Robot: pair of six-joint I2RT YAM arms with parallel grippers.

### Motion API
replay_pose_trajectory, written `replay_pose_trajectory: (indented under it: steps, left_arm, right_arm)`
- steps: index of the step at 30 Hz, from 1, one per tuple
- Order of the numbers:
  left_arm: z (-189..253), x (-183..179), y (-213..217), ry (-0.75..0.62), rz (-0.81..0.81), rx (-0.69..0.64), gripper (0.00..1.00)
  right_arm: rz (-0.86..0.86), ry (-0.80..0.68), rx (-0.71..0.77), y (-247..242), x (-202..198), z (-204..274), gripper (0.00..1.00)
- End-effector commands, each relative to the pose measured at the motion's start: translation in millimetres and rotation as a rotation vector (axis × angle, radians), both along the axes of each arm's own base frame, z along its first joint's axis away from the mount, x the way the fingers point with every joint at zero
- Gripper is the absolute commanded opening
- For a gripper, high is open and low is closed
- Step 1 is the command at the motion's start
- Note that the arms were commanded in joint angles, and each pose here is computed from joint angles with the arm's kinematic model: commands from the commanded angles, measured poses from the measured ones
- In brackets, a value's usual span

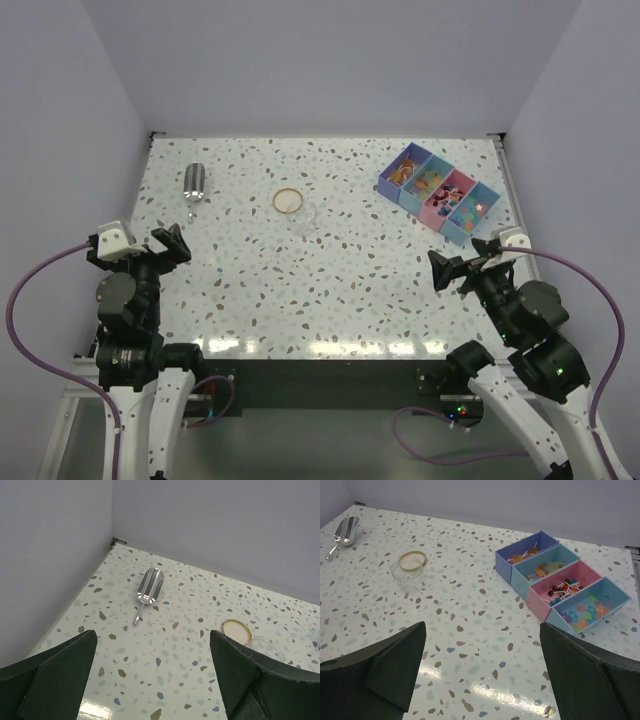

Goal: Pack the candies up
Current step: Move the storage box to the center of the board.

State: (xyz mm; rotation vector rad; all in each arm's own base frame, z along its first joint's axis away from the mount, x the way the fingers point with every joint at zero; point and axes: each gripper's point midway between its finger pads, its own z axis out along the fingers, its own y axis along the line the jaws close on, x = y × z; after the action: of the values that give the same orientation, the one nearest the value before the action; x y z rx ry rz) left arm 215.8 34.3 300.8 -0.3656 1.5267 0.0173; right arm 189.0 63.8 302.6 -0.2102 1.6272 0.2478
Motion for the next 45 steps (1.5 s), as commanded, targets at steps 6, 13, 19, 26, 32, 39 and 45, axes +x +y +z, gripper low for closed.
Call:
replay_pose_trajectory:
  steps: [6,13,19,26,32,39,45]
  left_arm:
    - [-17,10,-11,0.074,-0.065,0.009,1.0]
    - [-35,24,-17,0.111,-0.097,-0.006,1.0]
    - [-55,25,-25,0.122,-0.119,-0.018,1.0]
    - [-67,23,-53,0.122,-0.228,-0.03,1.0]
    - [-67,22,-62,0.114,-0.267,-0.021,1.0]
    - [-68,22,-69,0.119,-0.295,-0.016,1.0]
    - [-68,22,-70,0.121,-0.298,-0.017,1.0]
  right_arm:
    - [0.001,0.082,0.062,21,26,-14,0.99]
    - [-0.063,0.245,0.103,45,74,-47,0.99]
    - [-0.315,0.367,-0.004,34,134,-56,0.99]
    - [-0.551,0.636,0.008,-13,215,-117,0.99]
    - [-0.655,0.739,0.066,-40,269,-156,0.81]
    - [-0.753,0.797,0.124,-58,309,-197,0.63]
    - [-0.779,0.823,0.155,-58,313,-216,0.41]
